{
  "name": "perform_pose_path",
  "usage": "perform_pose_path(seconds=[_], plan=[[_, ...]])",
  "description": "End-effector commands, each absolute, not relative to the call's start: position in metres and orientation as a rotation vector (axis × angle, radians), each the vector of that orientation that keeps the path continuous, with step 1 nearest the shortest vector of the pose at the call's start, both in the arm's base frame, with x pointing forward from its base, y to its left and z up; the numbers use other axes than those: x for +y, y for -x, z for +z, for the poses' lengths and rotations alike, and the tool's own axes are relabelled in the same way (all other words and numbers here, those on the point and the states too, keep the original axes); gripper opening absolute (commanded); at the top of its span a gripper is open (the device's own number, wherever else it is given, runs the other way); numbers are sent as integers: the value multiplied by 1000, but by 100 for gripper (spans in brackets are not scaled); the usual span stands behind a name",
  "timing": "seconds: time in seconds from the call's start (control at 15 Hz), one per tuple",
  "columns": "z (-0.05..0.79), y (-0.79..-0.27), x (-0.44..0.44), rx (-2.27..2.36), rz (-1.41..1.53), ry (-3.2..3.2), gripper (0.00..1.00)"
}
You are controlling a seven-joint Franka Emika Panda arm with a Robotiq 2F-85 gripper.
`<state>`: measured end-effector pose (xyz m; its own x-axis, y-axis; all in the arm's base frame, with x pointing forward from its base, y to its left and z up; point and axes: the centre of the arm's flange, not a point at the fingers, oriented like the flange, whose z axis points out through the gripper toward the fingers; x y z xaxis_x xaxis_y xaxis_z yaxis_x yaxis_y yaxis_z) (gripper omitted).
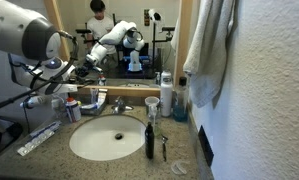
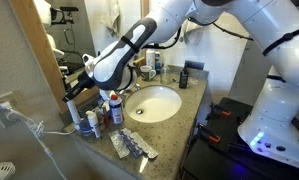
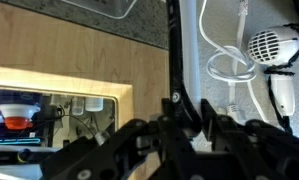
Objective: Move the electric toothbrush forward
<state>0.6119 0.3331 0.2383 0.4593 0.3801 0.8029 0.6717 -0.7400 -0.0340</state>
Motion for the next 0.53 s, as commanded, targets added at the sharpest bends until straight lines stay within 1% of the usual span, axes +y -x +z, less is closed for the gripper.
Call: perform_pose_path(seconds=[0.0, 0.47], plan=[[245, -615, 335, -895, -1234, 2339, 12], [298, -616, 330, -839, -1301, 2334, 12]])
